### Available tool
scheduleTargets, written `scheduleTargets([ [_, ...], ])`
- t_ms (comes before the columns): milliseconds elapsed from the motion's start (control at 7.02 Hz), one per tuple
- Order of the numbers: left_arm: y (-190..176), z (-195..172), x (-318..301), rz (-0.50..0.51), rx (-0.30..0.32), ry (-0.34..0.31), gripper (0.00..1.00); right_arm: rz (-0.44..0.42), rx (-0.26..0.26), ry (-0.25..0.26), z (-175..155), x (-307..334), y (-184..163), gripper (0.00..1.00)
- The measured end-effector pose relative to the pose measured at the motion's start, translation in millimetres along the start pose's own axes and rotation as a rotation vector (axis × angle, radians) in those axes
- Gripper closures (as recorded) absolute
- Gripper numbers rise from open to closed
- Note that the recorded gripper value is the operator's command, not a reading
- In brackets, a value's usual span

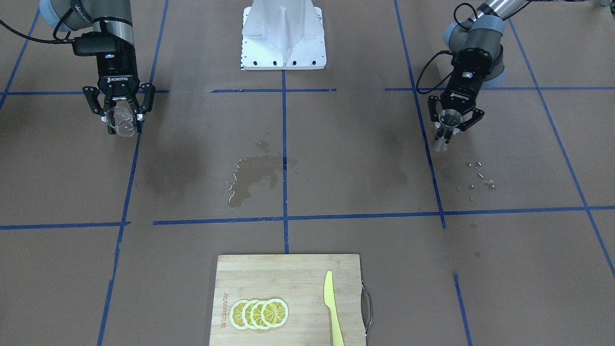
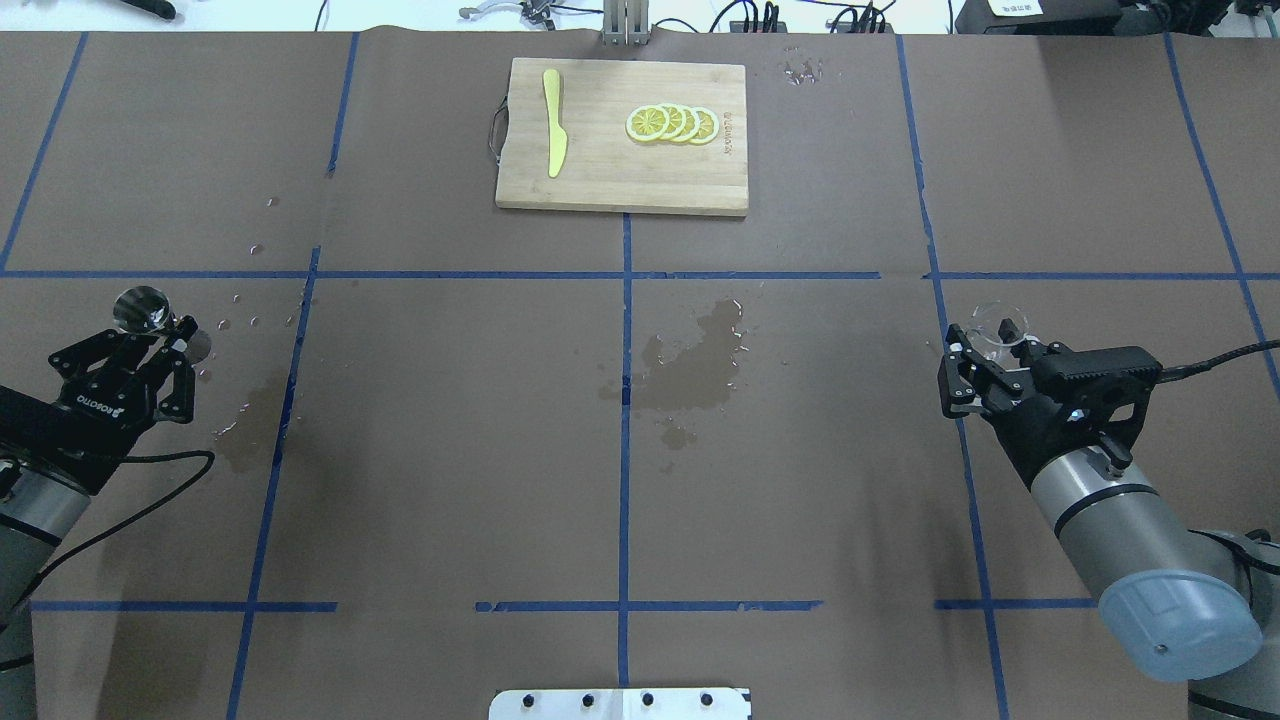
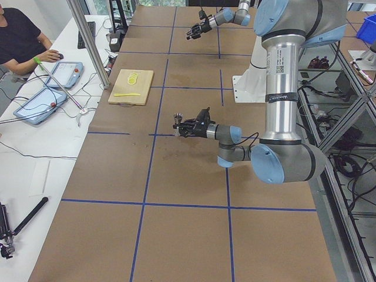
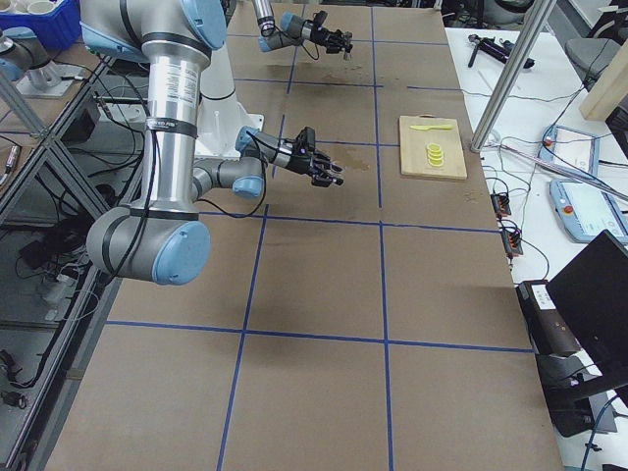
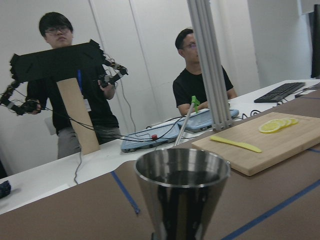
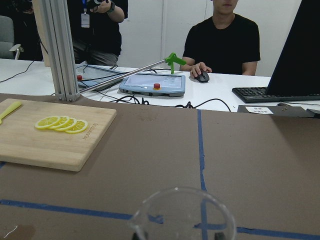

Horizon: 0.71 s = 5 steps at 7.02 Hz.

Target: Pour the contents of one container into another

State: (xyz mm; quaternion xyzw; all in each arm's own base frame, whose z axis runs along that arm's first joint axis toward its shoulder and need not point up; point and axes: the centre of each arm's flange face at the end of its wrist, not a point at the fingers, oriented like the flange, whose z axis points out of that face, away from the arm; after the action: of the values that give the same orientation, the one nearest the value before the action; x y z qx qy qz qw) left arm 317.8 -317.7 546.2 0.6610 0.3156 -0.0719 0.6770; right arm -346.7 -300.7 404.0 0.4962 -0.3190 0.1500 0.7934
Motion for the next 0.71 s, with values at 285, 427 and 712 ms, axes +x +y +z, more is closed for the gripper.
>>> scheduleTargets([
  [285, 22, -16, 16, -0.152, -0.043, 0.008, 1.0, 0.0, 0.0, 0.001, 0, 1, 0, 0.98],
  [427, 34, -25, 25, -0.17, -0.063, -0.004, 1.0, 0.0, 0.0, 0.001, 0, 1, 0, 0.98],
  [712, 47, -34, 28, -0.157, -0.089, -0.01, 0.99, 0.003, 0.002, 0.0, 0, 1, 0, 0.98],
])
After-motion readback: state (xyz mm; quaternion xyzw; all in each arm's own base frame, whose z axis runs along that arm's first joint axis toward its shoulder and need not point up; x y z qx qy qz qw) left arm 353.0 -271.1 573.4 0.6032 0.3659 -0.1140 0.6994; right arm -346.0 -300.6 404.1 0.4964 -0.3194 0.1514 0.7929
